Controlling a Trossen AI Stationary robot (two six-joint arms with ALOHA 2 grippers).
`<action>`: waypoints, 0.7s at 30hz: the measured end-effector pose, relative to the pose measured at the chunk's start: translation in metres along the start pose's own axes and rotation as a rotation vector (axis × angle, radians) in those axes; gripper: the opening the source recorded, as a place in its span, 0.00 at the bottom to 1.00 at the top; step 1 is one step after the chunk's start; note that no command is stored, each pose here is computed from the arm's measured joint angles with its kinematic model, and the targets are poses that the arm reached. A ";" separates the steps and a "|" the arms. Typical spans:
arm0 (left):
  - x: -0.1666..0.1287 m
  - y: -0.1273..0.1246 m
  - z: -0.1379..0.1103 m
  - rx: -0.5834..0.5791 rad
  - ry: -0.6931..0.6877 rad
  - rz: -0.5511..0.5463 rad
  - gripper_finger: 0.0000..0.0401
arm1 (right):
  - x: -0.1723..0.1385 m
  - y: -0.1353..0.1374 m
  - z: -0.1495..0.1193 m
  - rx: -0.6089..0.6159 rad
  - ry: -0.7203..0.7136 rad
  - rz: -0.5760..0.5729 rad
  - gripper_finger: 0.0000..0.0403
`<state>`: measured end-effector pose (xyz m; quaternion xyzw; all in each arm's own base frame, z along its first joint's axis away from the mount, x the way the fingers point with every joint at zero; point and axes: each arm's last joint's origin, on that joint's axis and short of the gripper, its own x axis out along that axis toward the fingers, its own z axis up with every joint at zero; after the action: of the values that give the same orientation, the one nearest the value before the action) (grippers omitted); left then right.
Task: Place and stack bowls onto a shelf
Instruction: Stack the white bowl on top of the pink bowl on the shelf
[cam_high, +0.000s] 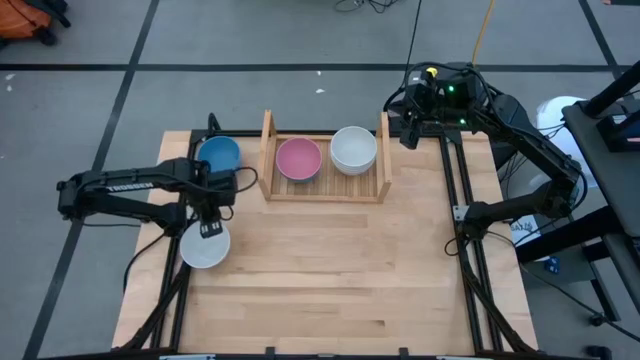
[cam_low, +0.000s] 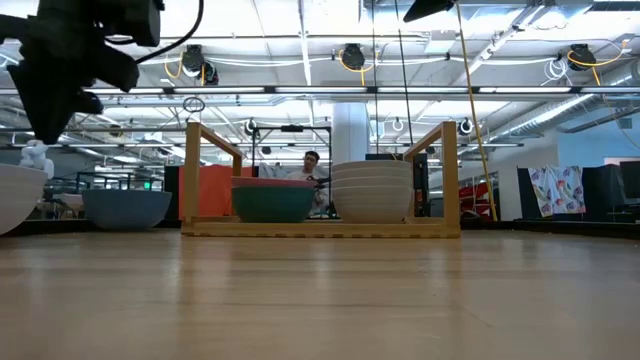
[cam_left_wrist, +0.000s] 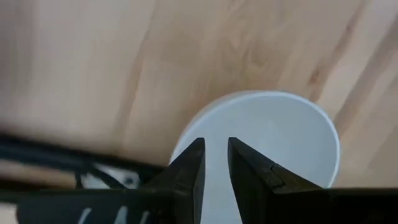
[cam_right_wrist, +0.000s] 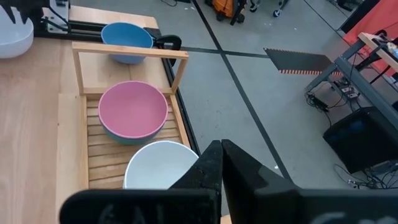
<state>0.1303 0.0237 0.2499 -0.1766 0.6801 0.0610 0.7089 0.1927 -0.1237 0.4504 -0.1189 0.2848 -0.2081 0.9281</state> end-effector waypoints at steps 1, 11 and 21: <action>0.000 0.000 0.001 0.049 -0.006 -0.001 0.18 | 0.000 0.000 0.000 -0.001 0.000 0.000 0.00; 0.002 -0.012 0.008 0.235 -0.072 -0.010 0.18 | 0.000 0.000 0.000 -0.029 0.000 0.000 0.00; 0.026 -0.039 0.021 0.464 0.065 -0.020 0.18 | 0.000 0.000 0.000 -0.046 0.001 0.000 0.00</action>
<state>0.1643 -0.0099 0.2312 -0.0174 0.6966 -0.1096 0.7088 0.1927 -0.1237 0.4503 -0.1402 0.2899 -0.2016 0.9250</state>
